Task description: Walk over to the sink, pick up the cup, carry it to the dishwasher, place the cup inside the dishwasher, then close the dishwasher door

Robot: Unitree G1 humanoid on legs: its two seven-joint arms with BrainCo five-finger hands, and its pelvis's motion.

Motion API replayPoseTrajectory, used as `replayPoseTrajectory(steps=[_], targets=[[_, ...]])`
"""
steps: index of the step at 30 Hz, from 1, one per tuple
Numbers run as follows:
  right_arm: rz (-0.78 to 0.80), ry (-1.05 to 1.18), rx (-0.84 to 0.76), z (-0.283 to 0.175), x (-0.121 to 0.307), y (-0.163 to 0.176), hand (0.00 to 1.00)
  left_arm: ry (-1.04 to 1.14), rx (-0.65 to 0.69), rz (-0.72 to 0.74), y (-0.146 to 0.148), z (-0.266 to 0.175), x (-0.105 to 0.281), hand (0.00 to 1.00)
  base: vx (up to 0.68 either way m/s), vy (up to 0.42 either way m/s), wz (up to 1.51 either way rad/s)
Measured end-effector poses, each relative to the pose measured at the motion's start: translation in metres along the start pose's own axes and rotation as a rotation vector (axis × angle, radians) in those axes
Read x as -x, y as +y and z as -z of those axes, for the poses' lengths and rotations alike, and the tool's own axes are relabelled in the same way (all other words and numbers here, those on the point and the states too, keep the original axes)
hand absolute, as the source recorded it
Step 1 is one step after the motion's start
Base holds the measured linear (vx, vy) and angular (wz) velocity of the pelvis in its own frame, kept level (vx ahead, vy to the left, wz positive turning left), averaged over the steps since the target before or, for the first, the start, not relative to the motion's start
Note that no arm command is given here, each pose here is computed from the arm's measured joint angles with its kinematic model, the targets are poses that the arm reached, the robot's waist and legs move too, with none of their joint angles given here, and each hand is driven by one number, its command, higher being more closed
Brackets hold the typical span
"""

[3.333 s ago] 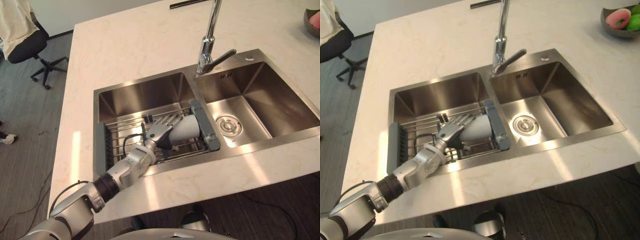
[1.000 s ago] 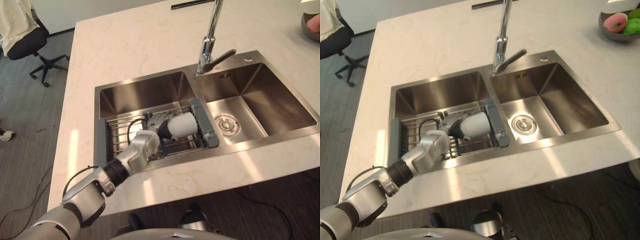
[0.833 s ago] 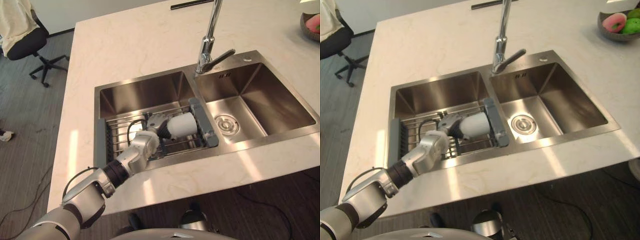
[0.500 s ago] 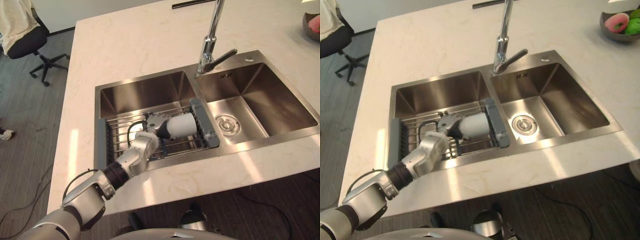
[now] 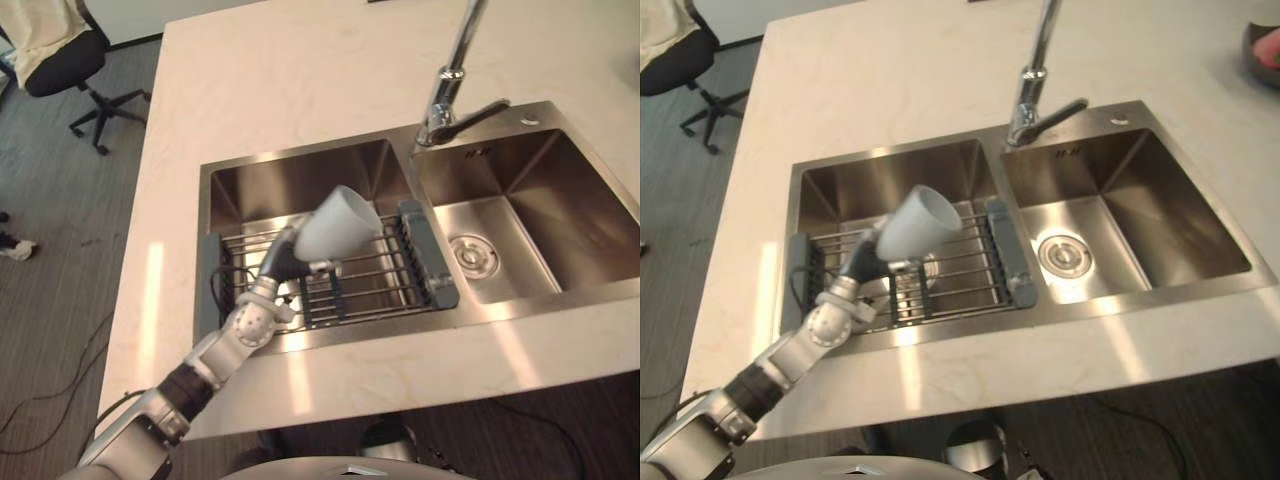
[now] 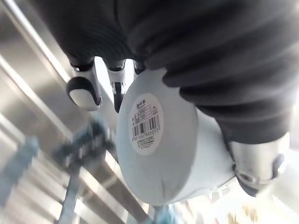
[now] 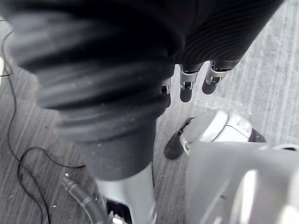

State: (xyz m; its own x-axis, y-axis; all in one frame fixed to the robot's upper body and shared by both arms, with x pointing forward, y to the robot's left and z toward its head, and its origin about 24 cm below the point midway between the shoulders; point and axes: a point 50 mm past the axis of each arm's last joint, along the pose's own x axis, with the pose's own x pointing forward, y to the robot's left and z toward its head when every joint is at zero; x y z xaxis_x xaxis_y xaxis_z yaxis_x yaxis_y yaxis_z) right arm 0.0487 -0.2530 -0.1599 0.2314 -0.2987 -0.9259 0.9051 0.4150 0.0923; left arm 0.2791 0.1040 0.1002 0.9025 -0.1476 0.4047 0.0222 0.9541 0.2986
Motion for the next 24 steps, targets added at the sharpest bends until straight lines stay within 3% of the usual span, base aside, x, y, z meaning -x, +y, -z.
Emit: replayPoseTrajectory(steps=[1,3,6,9,15,19,24], targets=[[0.013,-0.019,-0.024,-0.006,0.0,-0.005,0.0,-0.112,0.114,-0.201,0.038,-0.025,-0.008,1.0,0.01,-0.005,0.3],[0.031,-0.026,-0.035,-0.009,0.0,-0.01,0.0,-0.284,0.216,-0.388,0.078,-0.057,-0.008,1.0,0.01,-0.01,0.31],[0.036,-0.025,-0.059,-0.01,0.0,-0.017,0.0,-0.519,0.399,-0.51,0.113,-0.094,0.005,1.0,0.0,-0.022,0.38],[0.036,-0.024,-0.08,-0.01,0.0,-0.016,0.0,-0.583,0.528,-0.465,0.118,-0.105,0.017,1.0,-0.01,-0.02,0.24],[0.029,-0.008,-0.109,0.001,-0.001,-0.012,0.0,-0.47,0.571,-0.418,0.115,-0.093,0.016,1.0,-0.04,-0.005,0.02],[0.073,0.01,-0.134,0.014,0.002,-0.024,0.0,-0.394,0.703,-0.414,0.112,-0.084,0.013,1.0,-0.04,0.025,0.1],[0.125,0.008,-0.171,0.026,0.005,-0.034,0.0,-0.324,0.705,-0.37,0.112,-0.076,0.016,1.0,-0.03,0.063,0.19]])
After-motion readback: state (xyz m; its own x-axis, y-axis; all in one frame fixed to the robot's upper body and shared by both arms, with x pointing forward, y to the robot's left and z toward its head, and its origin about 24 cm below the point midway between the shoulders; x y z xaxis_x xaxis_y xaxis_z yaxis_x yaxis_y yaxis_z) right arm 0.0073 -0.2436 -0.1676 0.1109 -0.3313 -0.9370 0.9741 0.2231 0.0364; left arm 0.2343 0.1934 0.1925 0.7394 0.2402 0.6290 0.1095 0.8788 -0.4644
